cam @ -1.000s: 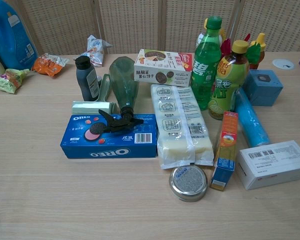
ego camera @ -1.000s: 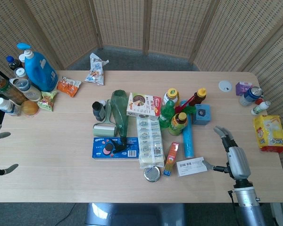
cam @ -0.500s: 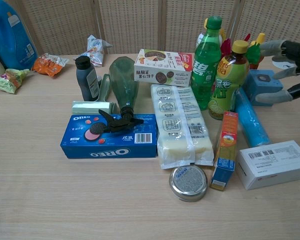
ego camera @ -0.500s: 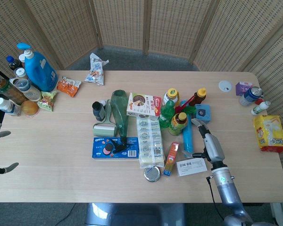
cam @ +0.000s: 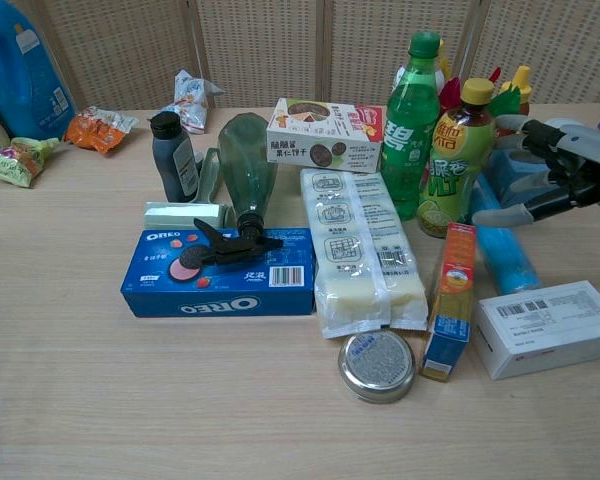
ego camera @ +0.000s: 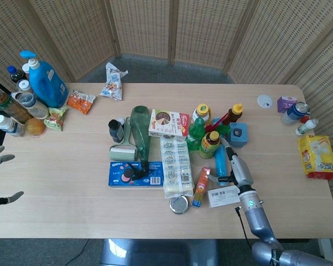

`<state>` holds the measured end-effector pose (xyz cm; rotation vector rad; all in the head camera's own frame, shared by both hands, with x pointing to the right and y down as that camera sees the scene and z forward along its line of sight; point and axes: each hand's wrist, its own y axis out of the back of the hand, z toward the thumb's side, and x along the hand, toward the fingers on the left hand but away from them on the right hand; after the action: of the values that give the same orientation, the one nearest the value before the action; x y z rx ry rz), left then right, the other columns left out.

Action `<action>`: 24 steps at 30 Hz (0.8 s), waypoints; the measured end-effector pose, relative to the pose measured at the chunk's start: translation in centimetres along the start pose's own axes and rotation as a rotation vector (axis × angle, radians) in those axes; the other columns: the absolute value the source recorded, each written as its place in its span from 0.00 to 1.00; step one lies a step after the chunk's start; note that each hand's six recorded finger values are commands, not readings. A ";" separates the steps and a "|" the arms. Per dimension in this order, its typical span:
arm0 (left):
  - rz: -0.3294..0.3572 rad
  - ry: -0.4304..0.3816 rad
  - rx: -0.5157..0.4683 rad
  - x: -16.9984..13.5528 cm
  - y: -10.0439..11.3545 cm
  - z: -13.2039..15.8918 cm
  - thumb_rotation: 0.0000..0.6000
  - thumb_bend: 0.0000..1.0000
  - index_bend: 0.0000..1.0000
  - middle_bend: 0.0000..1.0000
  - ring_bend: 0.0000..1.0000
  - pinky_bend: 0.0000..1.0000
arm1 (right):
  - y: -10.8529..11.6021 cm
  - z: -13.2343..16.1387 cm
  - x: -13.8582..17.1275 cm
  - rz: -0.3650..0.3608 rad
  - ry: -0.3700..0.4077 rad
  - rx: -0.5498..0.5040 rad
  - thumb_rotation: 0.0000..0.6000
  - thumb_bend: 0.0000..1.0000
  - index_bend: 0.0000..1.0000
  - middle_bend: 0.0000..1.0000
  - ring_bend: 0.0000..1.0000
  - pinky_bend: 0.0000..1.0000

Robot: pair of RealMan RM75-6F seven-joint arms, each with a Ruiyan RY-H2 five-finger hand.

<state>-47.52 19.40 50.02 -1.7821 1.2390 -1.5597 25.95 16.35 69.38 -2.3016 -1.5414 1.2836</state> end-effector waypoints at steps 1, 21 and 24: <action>0.000 0.001 0.000 0.0 0.0 0.0 1.00 0.00 0.22 0.00 0.00 0.00 | -0.1 0.1 -0.2 0.001 -0.002 -0.002 1.00 0.00 0.00 0.00 0.00 0.19; -0.013 0.018 0.009 0.5 -0.4 -0.3 1.00 0.00 0.22 0.00 0.00 0.00 | 0.9 -1.1 -4.6 -0.067 -0.089 -0.081 1.00 0.00 0.01 0.01 0.00 0.19; -0.015 0.020 0.013 0.5 -0.6 -0.3 1.00 0.00 0.22 0.00 0.00 0.00 | 1.1 -0.5 -5.0 -0.076 -0.079 -0.087 1.00 0.00 0.01 0.02 0.00 0.19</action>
<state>-47.66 19.28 50.85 -1.7766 1.2245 -1.5937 26.36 12.03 72.08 -2.2436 -1.7247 1.3299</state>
